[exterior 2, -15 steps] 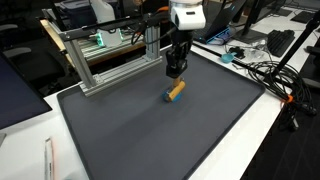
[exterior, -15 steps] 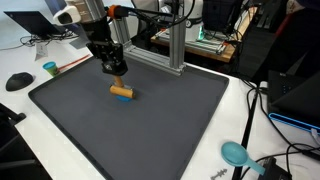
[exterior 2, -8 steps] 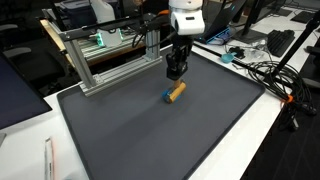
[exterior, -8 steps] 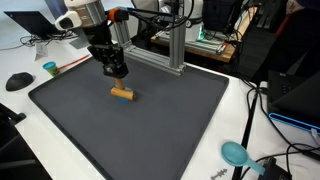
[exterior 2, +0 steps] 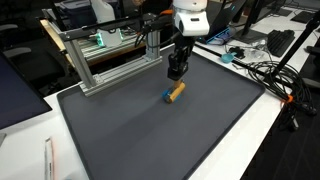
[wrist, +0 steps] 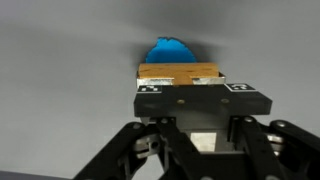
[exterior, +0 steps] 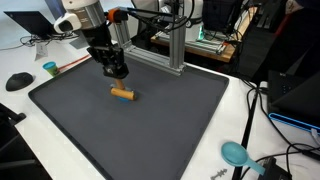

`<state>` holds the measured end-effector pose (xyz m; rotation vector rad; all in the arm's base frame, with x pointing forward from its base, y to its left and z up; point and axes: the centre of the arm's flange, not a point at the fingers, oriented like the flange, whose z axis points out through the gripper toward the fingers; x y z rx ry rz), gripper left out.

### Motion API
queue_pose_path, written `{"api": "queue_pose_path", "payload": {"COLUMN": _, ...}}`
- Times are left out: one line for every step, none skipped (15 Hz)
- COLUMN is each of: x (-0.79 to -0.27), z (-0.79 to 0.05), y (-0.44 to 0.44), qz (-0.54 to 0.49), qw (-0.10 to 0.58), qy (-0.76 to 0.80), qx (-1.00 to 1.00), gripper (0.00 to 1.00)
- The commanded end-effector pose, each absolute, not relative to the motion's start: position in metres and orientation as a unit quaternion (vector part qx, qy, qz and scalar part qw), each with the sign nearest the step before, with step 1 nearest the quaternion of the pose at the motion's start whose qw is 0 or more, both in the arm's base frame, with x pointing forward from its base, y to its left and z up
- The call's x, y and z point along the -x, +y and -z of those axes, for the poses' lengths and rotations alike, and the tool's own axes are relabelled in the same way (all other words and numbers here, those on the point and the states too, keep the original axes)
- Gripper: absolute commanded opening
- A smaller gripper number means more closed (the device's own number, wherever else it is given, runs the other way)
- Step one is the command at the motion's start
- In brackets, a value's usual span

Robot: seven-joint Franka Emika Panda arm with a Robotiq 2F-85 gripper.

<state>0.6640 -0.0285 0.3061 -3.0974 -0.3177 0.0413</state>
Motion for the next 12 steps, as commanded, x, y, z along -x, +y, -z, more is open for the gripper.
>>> {"api": "queue_pose_path", "payload": {"x": -0.6695, "z": -0.2717, "y": -0.0239, "qz": -0.062, "qw": 0.009, "qy": -0.108, "qx": 0.992, "gripper": 0.22}}
{"api": "queue_pose_path", "payload": {"x": -0.6697, "z": -0.2706, "y": -0.0234, "qz": -0.065, "qw": 0.008, "qy": -0.109, "qx": 0.992, "gripper": 0.22}}
{"api": "queue_pose_path", "payload": {"x": -0.6698, "z": -0.2692, "y": -0.023, "qz": -0.069, "qw": 0.01, "qy": -0.111, "qx": 0.991, "gripper": 0.22}}
{"api": "queue_pose_path", "payload": {"x": -0.6701, "z": -0.2683, "y": -0.0226, "qz": -0.072, "qw": 0.009, "qy": -0.112, "qx": 0.991, "gripper": 0.22}}
{"api": "queue_pose_path", "payload": {"x": -0.6702, "z": -0.2675, "y": -0.0225, "qz": -0.077, "qw": 0.009, "qy": -0.112, "qx": 0.991, "gripper": 0.22}}
{"api": "queue_pose_path", "payload": {"x": -0.6703, "z": -0.2667, "y": -0.0221, "qz": -0.081, "qw": 0.009, "qy": -0.114, "qx": 0.99, "gripper": 0.22}}
{"api": "queue_pose_path", "payload": {"x": -0.6702, "z": -0.2659, "y": -0.0219, "qz": -0.084, "qw": 0.01, "qy": -0.115, "qx": 0.99, "gripper": 0.22}}
{"api": "queue_pose_path", "payload": {"x": -0.6703, "z": -0.2655, "y": -0.0219, "qz": -0.086, "qw": 0.01, "qy": -0.116, "qx": 0.99, "gripper": 0.22}}
{"api": "queue_pose_path", "payload": {"x": -0.6701, "z": -0.2645, "y": -0.0218, "qz": -0.089, "qw": 0.01, "qy": -0.116, "qx": 0.989, "gripper": 0.22}}
{"api": "queue_pose_path", "payload": {"x": -0.6699, "z": -0.264, "y": -0.0218, "qz": -0.092, "qw": 0.01, "qy": -0.117, "qx": 0.989, "gripper": 0.22}}
{"api": "queue_pose_path", "payload": {"x": -0.6698, "z": -0.2632, "y": -0.0219, "qz": -0.094, "qw": 0.01, "qy": -0.117, "qx": 0.989, "gripper": 0.22}}
{"api": "queue_pose_path", "payload": {"x": -0.6698, "z": -0.2626, "y": -0.0221, "qz": -0.096, "qw": 0.01, "qy": -0.118, "qx": 0.988, "gripper": 0.22}}
